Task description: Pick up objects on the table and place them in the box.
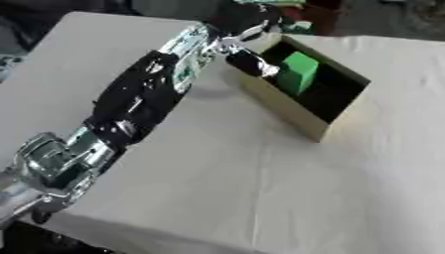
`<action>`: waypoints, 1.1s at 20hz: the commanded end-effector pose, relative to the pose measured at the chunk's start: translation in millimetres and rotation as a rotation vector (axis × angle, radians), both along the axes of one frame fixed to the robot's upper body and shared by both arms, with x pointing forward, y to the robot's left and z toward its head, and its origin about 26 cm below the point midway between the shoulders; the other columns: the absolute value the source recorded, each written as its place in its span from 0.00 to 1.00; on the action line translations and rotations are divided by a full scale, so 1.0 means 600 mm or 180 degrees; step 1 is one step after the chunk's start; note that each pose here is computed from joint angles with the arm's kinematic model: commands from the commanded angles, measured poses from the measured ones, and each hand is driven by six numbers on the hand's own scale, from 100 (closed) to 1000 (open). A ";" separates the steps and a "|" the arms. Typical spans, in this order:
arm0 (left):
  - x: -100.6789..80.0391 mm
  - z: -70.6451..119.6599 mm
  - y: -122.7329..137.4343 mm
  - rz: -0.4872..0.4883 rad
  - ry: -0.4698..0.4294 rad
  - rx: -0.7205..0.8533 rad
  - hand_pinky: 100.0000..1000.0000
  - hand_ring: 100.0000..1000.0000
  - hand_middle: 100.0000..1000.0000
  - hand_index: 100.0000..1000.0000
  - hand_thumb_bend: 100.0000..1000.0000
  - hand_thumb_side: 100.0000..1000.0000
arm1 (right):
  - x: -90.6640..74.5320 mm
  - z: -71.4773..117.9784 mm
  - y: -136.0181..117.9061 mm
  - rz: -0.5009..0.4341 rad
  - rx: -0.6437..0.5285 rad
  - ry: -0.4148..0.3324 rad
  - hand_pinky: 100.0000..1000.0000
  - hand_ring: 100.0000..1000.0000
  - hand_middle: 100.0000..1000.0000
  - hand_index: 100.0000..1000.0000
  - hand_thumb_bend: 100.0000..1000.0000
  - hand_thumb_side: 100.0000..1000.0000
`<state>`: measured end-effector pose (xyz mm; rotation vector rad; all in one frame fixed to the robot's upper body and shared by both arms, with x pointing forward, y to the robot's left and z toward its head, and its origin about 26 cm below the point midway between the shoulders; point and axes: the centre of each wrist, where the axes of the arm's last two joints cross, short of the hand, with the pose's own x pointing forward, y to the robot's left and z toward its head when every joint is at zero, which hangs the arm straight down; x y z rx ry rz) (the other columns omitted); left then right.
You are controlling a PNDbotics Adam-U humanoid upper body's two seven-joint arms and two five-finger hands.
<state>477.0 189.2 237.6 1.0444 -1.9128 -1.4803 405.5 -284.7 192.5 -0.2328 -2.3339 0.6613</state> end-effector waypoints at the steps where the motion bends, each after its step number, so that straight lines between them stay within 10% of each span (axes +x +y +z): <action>1: -0.018 0.059 0.059 0.0029 -0.0438 -0.0170 0.69 0.63 0.70 0.89 0.13 0.48 | -0.004 0.020 -0.021 -0.0117 -0.0055 -0.0101 0.60 0.84 0.59 0.81 0.00 0.24; 12: -0.118 0.066 0.223 0.0368 -0.1120 -0.0767 0.67 0.60 0.65 0.86 0.00 0.49 | -0.008 0.015 -0.034 -0.0209 -0.0031 -0.0079 0.60 0.84 0.59 0.80 0.00 0.25; 22: -0.210 0.021 0.241 0.0388 -0.1415 -0.1543 0.67 0.58 0.61 0.84 0.00 0.57 | -0.013 0.007 -0.037 -0.0242 0.0066 -0.0055 0.60 0.84 0.58 0.80 0.00 0.27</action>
